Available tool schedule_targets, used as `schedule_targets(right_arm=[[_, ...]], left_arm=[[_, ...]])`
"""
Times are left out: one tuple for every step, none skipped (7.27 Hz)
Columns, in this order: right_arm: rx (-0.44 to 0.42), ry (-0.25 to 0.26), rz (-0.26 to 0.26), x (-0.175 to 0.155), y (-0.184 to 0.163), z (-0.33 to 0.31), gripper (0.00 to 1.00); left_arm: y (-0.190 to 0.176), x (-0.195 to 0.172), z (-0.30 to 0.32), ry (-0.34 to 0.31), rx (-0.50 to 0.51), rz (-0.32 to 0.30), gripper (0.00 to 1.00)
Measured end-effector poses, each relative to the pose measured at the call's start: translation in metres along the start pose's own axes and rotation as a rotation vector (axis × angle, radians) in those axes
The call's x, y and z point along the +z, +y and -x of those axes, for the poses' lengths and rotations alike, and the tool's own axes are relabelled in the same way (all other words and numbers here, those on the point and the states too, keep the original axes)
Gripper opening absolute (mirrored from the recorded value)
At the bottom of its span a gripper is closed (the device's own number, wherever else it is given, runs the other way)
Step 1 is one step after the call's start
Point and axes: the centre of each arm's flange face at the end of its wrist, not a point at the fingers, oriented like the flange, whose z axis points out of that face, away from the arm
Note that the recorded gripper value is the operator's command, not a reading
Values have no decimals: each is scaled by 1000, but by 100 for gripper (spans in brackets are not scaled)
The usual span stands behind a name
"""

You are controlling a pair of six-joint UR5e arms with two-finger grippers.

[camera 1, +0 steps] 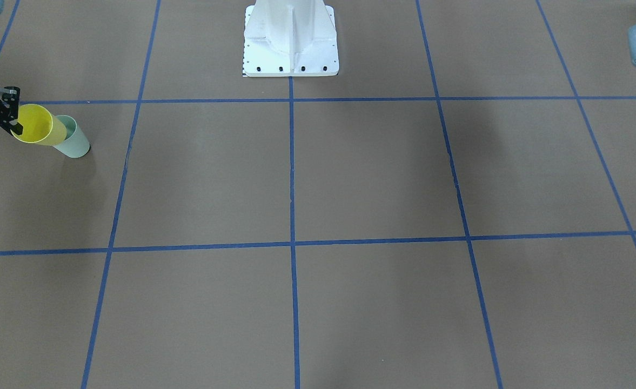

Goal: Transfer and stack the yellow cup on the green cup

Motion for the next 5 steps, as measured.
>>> schedule_targets(right_arm=[[3, 1, 5, 1, 1, -1, 0], [6, 0, 11, 2, 2, -2, 0], [8, -1, 19, 4, 3, -2, 0], [7, -3, 29, 7, 4, -2, 0], [7, -2, 39, 12, 5, -2, 0]], left_arm=[[0, 0, 0, -1, 0, -1, 100], [-1, -1, 0, -1, 0, -2, 100], [-1, -1, 0, -1, 0, -2, 100], [-1, -1, 0, -1, 0, -2, 100], [-1, -1, 0, 0, 0, -2, 100]])
